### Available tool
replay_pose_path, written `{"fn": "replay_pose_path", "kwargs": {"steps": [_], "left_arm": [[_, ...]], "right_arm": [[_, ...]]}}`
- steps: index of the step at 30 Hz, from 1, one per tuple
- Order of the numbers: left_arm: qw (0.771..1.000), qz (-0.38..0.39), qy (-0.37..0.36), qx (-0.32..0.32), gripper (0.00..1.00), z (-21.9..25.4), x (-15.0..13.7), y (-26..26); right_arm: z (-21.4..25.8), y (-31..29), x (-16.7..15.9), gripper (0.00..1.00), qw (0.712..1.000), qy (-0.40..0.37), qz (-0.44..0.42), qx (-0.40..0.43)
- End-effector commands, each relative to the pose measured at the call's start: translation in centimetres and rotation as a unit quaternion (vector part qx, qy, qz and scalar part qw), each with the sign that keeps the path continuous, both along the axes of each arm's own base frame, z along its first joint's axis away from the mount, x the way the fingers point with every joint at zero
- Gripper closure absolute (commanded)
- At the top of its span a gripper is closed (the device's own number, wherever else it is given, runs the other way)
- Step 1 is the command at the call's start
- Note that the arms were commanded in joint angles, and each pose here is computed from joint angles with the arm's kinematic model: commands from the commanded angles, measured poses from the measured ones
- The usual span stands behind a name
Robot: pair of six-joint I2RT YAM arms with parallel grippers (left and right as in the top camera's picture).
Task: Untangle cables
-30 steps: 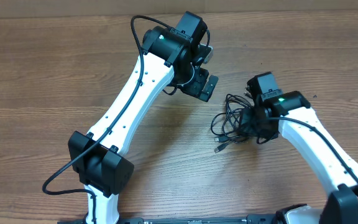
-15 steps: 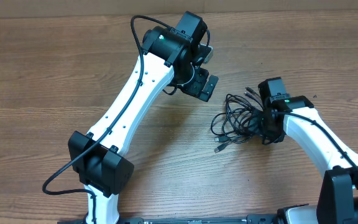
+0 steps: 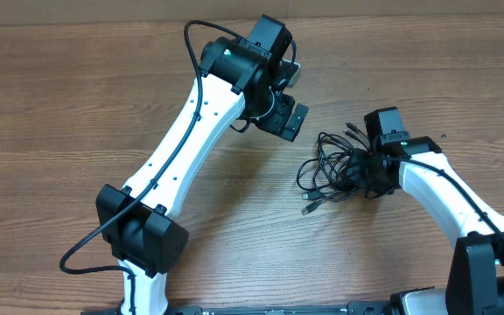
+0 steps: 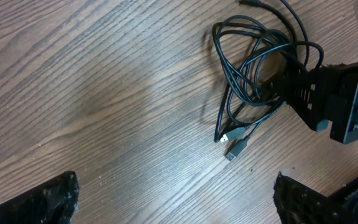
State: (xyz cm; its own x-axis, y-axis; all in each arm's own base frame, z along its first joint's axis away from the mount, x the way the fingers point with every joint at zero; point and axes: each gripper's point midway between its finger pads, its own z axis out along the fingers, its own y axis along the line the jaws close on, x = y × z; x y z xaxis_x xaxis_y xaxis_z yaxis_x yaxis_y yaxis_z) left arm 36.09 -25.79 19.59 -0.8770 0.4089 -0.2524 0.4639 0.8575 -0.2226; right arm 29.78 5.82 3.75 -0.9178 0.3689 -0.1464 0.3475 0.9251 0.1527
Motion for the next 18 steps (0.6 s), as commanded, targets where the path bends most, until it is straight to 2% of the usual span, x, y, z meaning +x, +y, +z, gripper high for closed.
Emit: {"fn": "replay_pose_path", "kwargs": {"steps": [1, 13, 18], "left_arm": [[1.0, 0.003, -0.007, 0.001, 0.0, 0.3, 0.3, 0.2], [1.0, 0.002, -0.004, 0.0, 0.0, 0.3, 0.1, 0.1], [1.0, 0.002, -0.002, 0.001, 0.0, 0.3, 0.1, 0.2]], "right_arm": [[-0.9, -0.1, -0.6, 0.51, 1.0, 0.007, 0.002, -0.001], [-1.2, -1.0, 0.1, 0.51, 1.0, -0.009, -0.004, -0.03], [-3.0, -1.1, 0.0, 0.51, 0.999, 0.013, -0.003, -0.034]]}}
